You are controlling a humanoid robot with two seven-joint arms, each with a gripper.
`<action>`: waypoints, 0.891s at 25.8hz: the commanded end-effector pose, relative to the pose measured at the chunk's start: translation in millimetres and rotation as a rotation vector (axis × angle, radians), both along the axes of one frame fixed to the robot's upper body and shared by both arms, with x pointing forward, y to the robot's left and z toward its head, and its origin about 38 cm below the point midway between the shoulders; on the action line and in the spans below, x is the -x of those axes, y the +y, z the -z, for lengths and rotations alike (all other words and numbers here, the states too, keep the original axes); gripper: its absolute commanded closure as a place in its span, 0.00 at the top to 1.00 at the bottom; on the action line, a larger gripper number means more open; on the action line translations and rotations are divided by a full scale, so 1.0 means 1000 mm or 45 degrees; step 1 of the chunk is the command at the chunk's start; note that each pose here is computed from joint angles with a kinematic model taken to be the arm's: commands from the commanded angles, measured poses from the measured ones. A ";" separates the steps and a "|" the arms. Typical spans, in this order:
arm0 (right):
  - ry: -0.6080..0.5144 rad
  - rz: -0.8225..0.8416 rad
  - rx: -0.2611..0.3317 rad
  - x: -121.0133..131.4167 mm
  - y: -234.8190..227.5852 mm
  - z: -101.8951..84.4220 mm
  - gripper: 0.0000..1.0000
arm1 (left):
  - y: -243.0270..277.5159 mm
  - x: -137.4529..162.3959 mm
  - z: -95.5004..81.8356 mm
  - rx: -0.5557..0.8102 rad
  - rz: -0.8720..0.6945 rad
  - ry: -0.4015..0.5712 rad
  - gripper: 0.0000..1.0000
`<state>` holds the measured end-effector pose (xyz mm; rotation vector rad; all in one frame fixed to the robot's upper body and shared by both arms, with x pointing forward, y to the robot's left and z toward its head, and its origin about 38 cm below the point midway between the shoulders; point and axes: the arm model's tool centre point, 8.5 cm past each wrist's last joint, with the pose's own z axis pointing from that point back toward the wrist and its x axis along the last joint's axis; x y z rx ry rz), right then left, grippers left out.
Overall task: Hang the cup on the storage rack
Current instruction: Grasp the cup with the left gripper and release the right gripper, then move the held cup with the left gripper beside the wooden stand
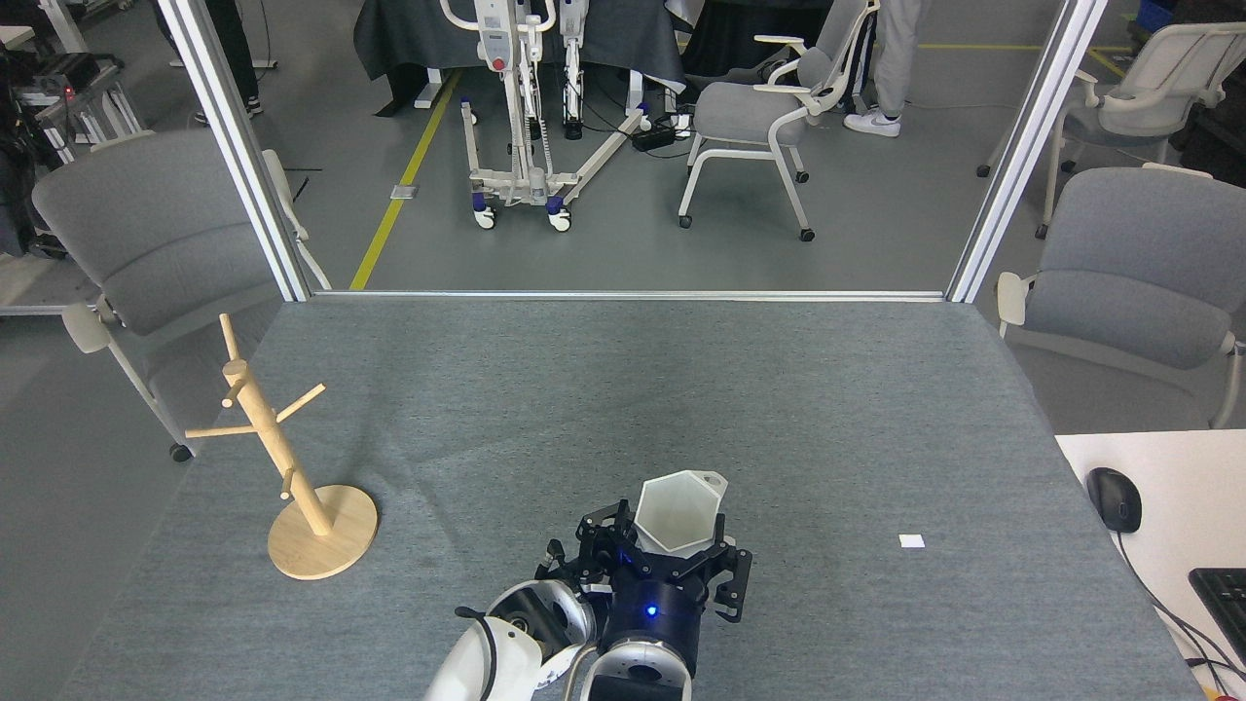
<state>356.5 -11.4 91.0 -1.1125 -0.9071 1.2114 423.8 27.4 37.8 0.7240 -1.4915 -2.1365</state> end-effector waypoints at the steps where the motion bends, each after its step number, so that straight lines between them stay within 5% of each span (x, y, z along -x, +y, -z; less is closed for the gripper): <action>1: -0.147 -0.020 0.021 -0.003 0.001 -0.010 0.99 | -0.005 -0.002 -0.025 0.038 0.017 -0.088 0.00; 9: -0.471 0.015 0.033 -0.010 -0.007 -0.037 0.98 | 0.005 0.002 -0.015 0.032 -0.009 -0.053 0.00; 13: -0.507 -0.013 0.029 -0.012 -0.006 -0.041 0.98 | 0.018 0.008 -0.003 0.027 -0.041 -0.019 0.00; 17: -0.486 0.028 -0.075 -0.019 -0.015 -0.050 0.98 | 0.041 0.015 0.006 0.021 -0.093 -0.005 0.00; 20: -0.612 0.105 -0.102 -0.038 -0.059 -0.070 0.98 | 0.072 0.027 0.015 -0.007 -0.140 -0.007 0.00; 23: -0.699 0.032 -0.095 -0.062 -0.142 -0.064 0.98 | 0.109 0.038 0.013 -0.032 -0.213 -0.041 0.00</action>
